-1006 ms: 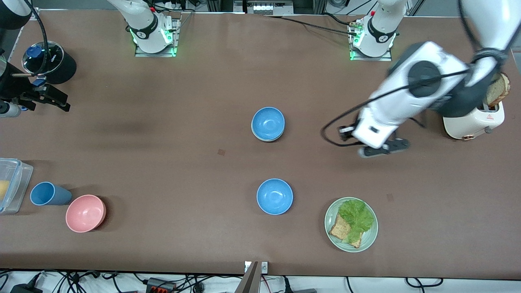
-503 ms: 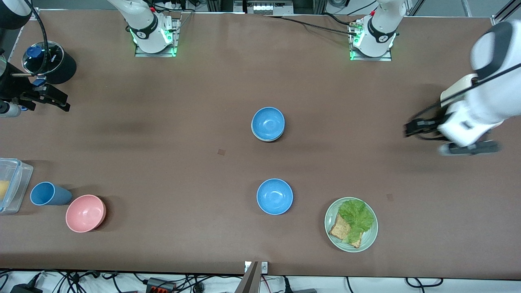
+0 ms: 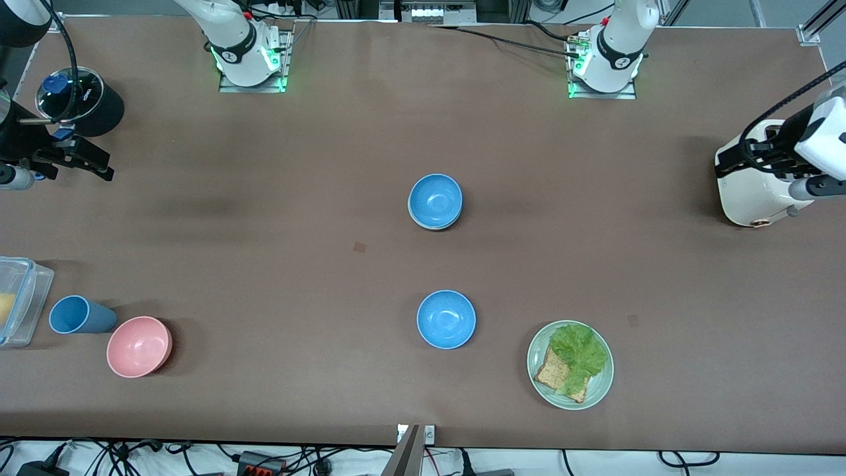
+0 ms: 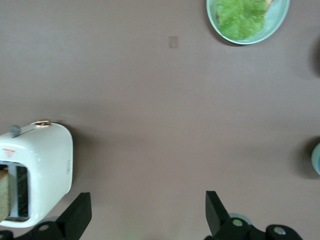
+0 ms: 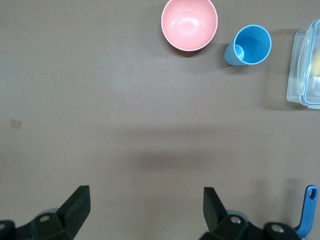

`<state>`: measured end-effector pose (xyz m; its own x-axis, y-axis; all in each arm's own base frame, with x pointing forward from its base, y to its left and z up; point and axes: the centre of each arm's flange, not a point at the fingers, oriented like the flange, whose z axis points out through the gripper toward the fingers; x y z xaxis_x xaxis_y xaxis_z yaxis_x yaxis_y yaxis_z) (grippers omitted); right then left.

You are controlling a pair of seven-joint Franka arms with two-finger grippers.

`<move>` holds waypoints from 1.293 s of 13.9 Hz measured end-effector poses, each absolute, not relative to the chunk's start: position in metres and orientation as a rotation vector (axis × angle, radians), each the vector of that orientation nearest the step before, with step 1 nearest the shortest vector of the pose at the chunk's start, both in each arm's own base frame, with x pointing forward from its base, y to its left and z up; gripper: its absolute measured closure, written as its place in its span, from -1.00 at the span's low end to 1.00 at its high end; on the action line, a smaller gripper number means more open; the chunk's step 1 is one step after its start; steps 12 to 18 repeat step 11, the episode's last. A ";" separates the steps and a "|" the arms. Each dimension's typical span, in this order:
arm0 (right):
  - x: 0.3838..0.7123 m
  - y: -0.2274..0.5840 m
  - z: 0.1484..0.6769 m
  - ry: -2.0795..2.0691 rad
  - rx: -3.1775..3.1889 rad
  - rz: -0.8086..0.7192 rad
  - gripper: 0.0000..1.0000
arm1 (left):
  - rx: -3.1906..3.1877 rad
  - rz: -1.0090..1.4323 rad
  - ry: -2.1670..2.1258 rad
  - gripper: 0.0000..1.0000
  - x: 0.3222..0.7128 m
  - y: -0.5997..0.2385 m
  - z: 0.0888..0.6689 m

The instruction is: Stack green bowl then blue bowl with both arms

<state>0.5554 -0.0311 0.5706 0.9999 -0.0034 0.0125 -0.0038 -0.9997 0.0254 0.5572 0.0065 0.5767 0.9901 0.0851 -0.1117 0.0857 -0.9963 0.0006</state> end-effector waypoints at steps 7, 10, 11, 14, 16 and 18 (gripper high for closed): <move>0.555 -0.031 0.571 -0.005 3.116 0.019 -1.00 | 3.115 -0.136 0.013 -1.00 0.563 -0.007 0.572; 0.555 -0.031 0.571 -0.005 3.116 0.019 -1.00 | 3.114 -0.141 0.002 -1.00 0.564 -0.006 0.570; 0.555 -0.031 0.571 -0.005 3.116 0.019 -1.00 | 3.114 -0.141 0.002 -1.00 0.564 -0.006 0.570; 0.555 -0.031 0.571 -0.005 3.116 0.019 -1.00 | 3.114 -0.141 0.002 -1.00 0.564 -0.006 0.570; 0.555 -0.031 0.571 -0.005 3.116 0.019 -1.00 | 3.114 -0.141 0.002 -1.00 0.564 -0.006 0.570; 0.555 -0.031 0.571 -0.005 3.116 0.019 -1.00 | 3.114 -0.141 0.002 -1.00 0.564 -0.006 0.570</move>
